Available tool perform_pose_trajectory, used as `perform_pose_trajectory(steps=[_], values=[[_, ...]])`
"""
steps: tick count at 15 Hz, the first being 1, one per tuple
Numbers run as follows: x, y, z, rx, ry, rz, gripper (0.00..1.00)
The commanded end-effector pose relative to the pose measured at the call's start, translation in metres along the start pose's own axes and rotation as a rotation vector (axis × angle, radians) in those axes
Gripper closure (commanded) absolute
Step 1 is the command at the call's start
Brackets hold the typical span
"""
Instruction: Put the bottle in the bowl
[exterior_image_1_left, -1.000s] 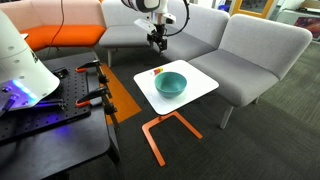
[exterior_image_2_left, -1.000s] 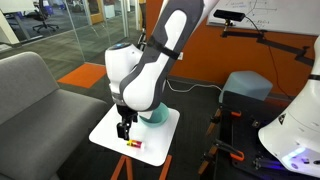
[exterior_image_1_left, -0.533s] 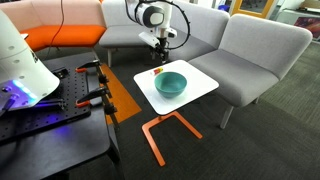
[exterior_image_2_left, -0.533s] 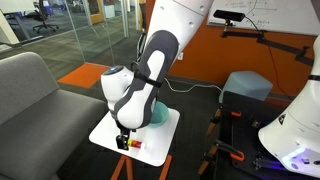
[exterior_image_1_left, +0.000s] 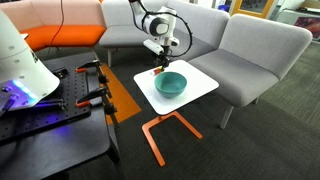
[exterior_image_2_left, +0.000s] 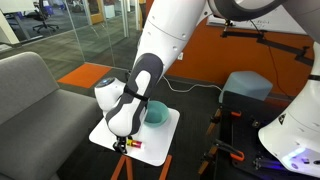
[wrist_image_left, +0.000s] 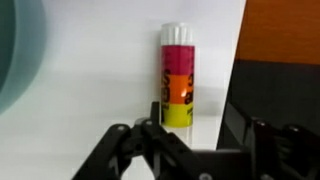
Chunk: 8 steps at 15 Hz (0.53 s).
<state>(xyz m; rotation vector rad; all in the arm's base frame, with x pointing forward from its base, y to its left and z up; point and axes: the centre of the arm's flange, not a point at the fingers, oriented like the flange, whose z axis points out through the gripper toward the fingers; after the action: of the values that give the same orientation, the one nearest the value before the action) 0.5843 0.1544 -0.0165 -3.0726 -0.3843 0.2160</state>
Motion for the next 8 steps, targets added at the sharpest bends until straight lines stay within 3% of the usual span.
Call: perform_pose_trajectory(steps=[1, 5, 8], values=[[0.015, -0.001, -0.003, -0.027, -0.028, -0.02, 0.59], [0.017, 0.001, -0.007, -0.034, -0.047, -0.017, 0.9], [0.017, -0.003, -0.028, -0.01, -0.005, -0.022, 0.92]])
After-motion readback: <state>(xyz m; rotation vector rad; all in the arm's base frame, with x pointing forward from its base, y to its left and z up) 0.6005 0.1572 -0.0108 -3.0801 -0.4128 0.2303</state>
